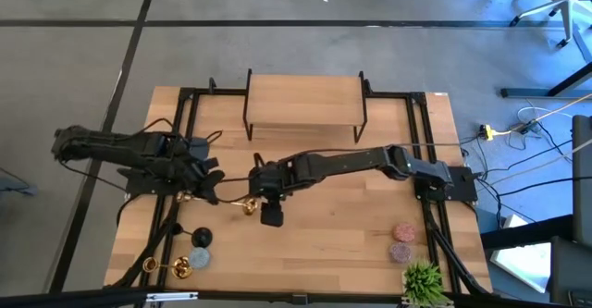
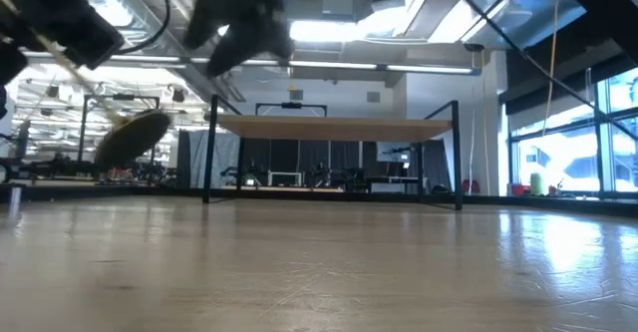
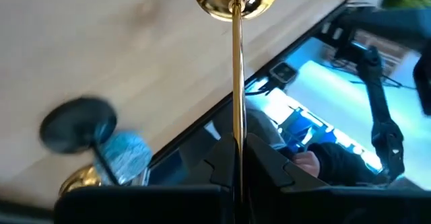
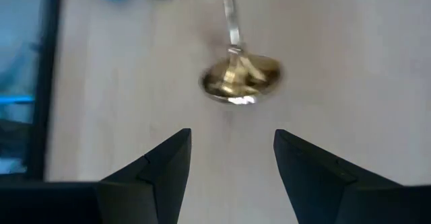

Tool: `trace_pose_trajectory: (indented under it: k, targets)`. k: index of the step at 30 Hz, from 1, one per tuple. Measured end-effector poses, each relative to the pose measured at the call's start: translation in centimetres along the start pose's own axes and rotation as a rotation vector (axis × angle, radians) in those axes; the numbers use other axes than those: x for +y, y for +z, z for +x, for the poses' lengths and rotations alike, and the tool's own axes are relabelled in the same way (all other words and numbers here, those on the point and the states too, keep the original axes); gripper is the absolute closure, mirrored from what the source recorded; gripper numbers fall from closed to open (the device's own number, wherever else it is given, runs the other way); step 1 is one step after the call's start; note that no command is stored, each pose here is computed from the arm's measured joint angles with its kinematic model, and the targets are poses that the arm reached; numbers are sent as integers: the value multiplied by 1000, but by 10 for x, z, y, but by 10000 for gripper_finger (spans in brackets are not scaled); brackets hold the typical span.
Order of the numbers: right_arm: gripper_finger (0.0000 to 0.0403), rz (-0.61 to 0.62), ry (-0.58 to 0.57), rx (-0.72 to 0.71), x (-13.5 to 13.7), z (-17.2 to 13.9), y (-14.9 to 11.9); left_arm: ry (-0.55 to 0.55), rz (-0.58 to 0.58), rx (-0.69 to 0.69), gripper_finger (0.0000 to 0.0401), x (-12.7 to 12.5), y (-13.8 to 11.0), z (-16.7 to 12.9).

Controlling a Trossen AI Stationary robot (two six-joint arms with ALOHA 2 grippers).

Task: Pick & Place candle stick holders
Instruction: Put the gold brass candlestick on the shelf

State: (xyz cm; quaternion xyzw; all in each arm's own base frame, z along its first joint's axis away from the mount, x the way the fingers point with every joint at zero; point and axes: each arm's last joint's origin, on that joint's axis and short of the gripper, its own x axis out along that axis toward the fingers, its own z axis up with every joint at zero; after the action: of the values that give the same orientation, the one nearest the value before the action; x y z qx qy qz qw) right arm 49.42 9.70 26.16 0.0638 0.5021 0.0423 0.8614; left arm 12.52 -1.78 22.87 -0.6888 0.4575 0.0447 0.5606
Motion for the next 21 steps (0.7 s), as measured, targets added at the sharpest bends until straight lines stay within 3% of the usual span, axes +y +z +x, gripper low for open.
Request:
trace_pose_trajectory:
  k: [4,11,16,21]
  targets:
    - [185,-56,-99,-92,2,-34,6,-57,104,4,389,-7,8,0]
    - [185,-135,-138,-229,-1,-90,15,-150,262,-52,389,-25,32,8]
    - [185,-171,-109,-189,-5,-121,7,-303,395,-23,389,-47,48,15]
    - [185,-166,-34,-119,-6,-123,0,-374,453,-102,389,-59,65,24]
